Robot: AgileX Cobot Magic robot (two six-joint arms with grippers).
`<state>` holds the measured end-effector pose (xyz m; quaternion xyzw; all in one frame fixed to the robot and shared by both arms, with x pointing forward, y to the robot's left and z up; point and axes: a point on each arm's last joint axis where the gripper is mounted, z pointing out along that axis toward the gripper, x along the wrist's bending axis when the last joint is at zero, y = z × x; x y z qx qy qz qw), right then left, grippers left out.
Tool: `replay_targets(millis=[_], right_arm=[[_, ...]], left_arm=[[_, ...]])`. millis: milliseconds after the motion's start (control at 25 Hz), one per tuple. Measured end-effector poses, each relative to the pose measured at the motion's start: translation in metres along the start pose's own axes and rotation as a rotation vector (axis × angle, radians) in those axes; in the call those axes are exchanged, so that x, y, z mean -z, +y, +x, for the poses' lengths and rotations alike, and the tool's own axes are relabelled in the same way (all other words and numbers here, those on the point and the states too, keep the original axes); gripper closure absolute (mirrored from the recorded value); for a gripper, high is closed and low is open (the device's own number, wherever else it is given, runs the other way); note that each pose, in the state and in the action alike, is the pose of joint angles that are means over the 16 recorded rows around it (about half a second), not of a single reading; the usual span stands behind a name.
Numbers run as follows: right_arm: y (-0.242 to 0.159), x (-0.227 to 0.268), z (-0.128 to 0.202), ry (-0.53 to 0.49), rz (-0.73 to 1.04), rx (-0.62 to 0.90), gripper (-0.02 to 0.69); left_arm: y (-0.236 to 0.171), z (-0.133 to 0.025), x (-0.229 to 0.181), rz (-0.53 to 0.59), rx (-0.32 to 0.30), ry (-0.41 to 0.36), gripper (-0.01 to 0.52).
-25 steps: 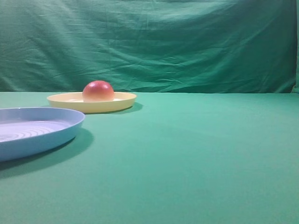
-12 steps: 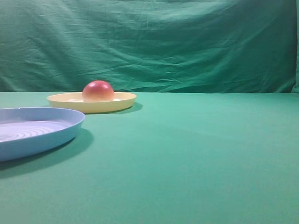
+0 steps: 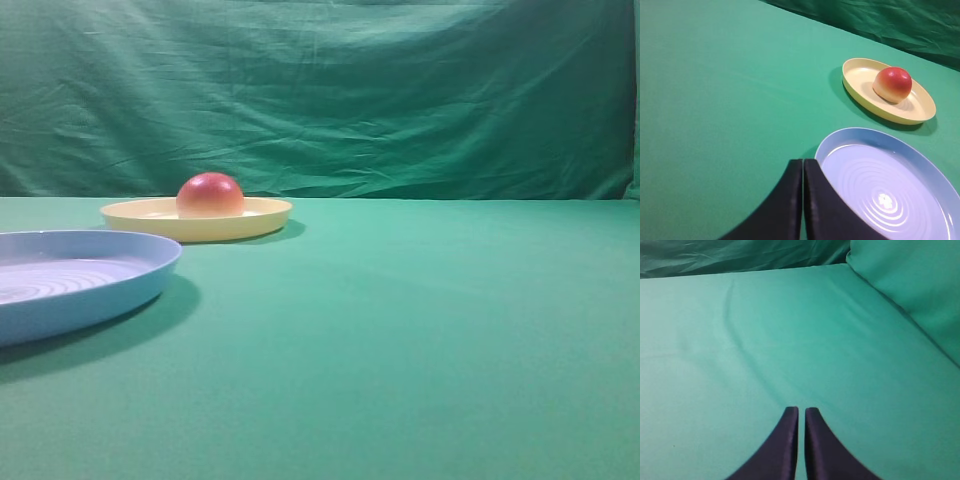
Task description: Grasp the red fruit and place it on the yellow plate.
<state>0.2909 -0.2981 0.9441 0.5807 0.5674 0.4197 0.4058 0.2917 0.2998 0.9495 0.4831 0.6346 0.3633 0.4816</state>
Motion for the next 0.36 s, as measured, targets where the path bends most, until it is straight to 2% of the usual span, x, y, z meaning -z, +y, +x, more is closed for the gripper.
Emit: replay_targets(millis=[360], right_arm=[[0.0,0.0,0.0,0.0,0.0,0.0,0.621]], left_arm=[[0.0,0.0,0.0,0.0,0.0,0.0,0.514]])
